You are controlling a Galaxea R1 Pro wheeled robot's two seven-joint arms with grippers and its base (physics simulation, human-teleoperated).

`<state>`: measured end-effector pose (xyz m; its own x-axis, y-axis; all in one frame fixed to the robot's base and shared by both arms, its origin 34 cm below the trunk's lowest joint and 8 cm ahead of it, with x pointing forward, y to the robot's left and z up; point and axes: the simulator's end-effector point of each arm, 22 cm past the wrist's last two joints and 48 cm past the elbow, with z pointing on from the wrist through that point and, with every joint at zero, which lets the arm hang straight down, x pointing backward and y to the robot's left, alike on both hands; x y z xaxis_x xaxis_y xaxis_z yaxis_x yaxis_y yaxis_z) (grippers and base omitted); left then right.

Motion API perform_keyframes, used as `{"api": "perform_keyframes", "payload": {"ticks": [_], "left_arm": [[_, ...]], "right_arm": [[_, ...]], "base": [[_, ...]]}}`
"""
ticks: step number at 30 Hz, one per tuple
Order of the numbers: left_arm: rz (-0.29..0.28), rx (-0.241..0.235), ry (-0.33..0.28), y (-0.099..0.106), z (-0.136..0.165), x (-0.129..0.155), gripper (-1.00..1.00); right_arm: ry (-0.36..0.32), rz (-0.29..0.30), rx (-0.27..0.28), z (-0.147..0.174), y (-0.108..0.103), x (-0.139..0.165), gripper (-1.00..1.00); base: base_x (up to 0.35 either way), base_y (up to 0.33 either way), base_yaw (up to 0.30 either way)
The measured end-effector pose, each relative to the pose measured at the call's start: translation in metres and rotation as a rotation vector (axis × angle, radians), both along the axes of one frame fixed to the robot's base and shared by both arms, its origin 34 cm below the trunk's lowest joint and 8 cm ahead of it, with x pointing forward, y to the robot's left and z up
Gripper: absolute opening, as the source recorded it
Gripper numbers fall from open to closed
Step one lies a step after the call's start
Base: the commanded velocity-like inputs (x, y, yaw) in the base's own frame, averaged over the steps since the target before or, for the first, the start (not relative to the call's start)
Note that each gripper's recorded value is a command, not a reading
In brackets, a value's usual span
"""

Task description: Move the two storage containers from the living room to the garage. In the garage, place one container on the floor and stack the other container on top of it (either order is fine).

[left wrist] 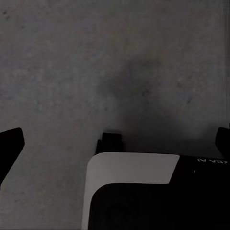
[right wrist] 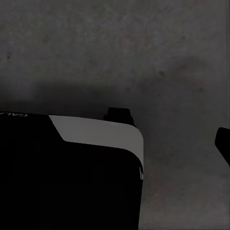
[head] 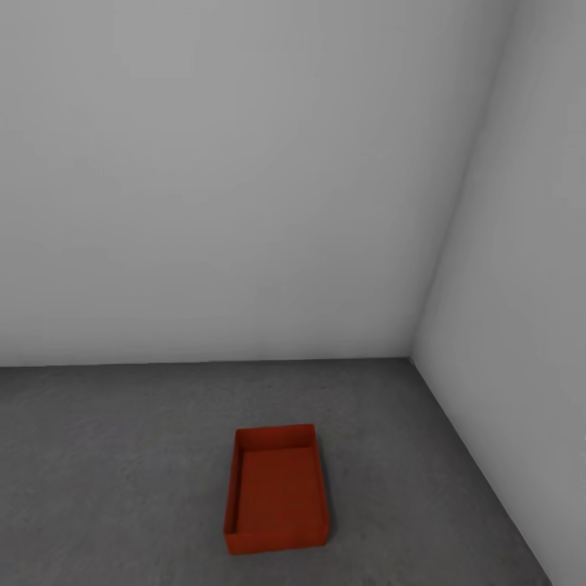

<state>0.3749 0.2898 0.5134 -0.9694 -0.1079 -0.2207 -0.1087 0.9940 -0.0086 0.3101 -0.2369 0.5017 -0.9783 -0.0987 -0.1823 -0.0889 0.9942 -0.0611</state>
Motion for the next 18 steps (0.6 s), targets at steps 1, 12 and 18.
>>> {"api": "perform_keyframes", "payload": {"ticks": [1, 12, 18], "left_arm": [[0.000, 0.000, 0.000, -0.0004, 0.0001, 0.0001, 1.00], [-0.001, -0.003, -0.001, -0.0027, 0.0001, 0.0003, 1.00], [-0.003, -0.005, -0.001, -0.0044, 0.0000, 0.0004, 1.00]], "right_arm": [[0.000, 0.000, 0.000, 0.0001, 0.0002, 0.0003, 1.00], [-0.001, 0.001, 0.001, 0.0002, 0.0012, 0.0004, 1.00], [-0.001, -0.001, 0.000, 0.0001, 0.0002, 0.0003, 1.00]], "base": [[0.000, 0.000, -0.263], [0.000, 0.000, -0.278], [0.000, 0.000, -0.280]]}}
